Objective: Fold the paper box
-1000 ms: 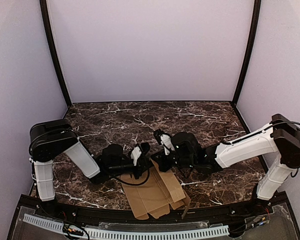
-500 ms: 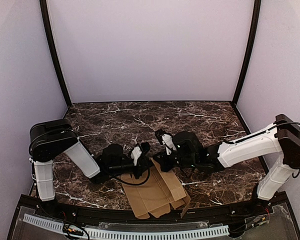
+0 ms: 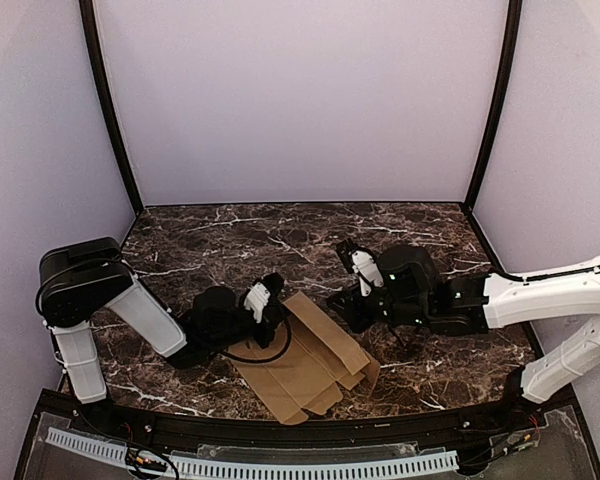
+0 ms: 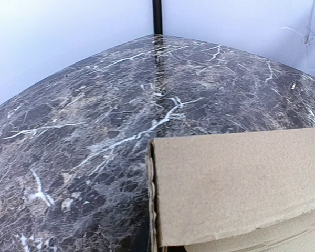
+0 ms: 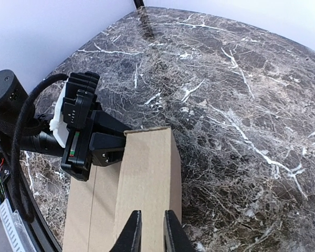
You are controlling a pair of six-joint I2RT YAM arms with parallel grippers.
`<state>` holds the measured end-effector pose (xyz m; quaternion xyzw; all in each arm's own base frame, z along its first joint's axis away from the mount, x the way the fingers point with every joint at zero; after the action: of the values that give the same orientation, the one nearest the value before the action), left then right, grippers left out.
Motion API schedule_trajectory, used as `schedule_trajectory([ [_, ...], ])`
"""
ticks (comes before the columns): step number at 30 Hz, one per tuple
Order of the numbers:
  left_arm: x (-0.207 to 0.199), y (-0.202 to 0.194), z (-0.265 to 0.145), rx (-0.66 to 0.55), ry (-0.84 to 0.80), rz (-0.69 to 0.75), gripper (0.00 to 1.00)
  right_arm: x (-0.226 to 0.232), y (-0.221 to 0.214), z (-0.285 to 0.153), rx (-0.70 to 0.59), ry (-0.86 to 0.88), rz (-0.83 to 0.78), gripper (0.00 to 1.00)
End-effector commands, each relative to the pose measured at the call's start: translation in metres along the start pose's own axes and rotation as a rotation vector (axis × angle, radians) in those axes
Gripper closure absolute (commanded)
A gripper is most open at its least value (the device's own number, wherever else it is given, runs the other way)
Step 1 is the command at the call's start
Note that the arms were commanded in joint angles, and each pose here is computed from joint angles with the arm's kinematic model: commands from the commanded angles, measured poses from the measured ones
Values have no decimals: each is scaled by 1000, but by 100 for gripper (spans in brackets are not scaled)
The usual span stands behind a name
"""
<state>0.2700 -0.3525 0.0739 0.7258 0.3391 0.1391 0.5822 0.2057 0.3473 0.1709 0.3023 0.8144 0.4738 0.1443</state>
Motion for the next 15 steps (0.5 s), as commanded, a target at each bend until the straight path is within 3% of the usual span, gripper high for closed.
schedule_trajectory([
  [1,21,13,-14,-34,166,-24,100,-7,-18,-16,63,-31,6,92],
  [3,25,15,-18,-40,224,-49,100,-6,-21,-20,86,-18,24,100],
  [9,36,18,-31,-32,464,-61,100,-4,-31,-30,143,0,90,100],
  [15,47,9,-41,20,591,-187,100,-13,-44,-34,215,-62,122,100],
])
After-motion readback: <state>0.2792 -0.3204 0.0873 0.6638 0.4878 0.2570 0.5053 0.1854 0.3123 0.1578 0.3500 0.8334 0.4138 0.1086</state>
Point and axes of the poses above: each gripper's point midway between its finger pads, its own z axis out along the fingers, its own x axis along the line the jaws close on, y = z × x, the point moved 1 cm from there along -z, back along the fingers, and after that the axes turned 13 degrees about -z, right-handed, at the moved point
